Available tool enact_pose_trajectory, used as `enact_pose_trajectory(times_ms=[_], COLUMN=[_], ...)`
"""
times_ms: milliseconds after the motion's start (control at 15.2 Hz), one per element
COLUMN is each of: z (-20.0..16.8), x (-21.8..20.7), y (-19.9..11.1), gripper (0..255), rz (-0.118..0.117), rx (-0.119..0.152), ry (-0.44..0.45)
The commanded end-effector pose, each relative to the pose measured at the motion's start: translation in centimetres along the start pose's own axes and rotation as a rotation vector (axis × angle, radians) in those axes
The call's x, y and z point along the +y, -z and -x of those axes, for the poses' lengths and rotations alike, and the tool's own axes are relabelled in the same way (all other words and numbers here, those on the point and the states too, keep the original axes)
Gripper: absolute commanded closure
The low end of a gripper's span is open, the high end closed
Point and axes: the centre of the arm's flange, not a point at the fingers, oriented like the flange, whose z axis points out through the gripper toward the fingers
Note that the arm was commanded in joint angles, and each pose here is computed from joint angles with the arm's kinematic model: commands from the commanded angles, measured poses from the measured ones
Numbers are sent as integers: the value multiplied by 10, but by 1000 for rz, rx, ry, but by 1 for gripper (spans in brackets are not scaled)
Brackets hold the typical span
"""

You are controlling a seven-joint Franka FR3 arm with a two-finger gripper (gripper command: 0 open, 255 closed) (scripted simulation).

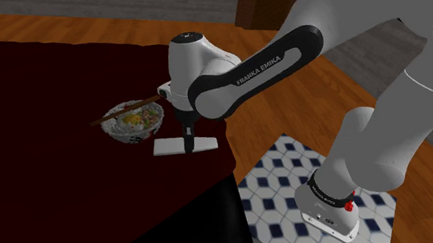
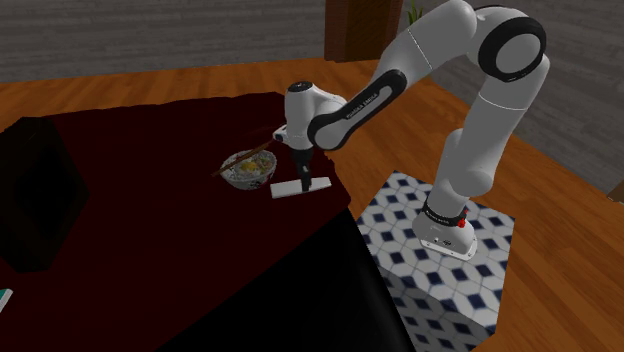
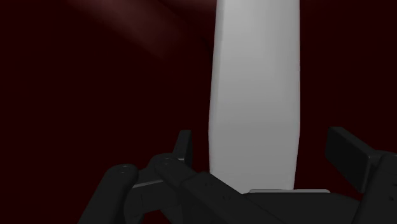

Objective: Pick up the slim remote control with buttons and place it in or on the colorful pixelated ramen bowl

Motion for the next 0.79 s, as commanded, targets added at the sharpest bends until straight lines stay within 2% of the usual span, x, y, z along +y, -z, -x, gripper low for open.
enact_pose_trajectory(times_ms=[0,132,594,660,726], z=[-1,-1,-1,-1,-1], x=[0,0,0,0,0], y=[-10,-19,-18,-18,-18], gripper=[0,0,0,255,255], rz=[0,0,0,0,0], rx=[0,0,0,0,0], ry=[1,1,1,1,1])
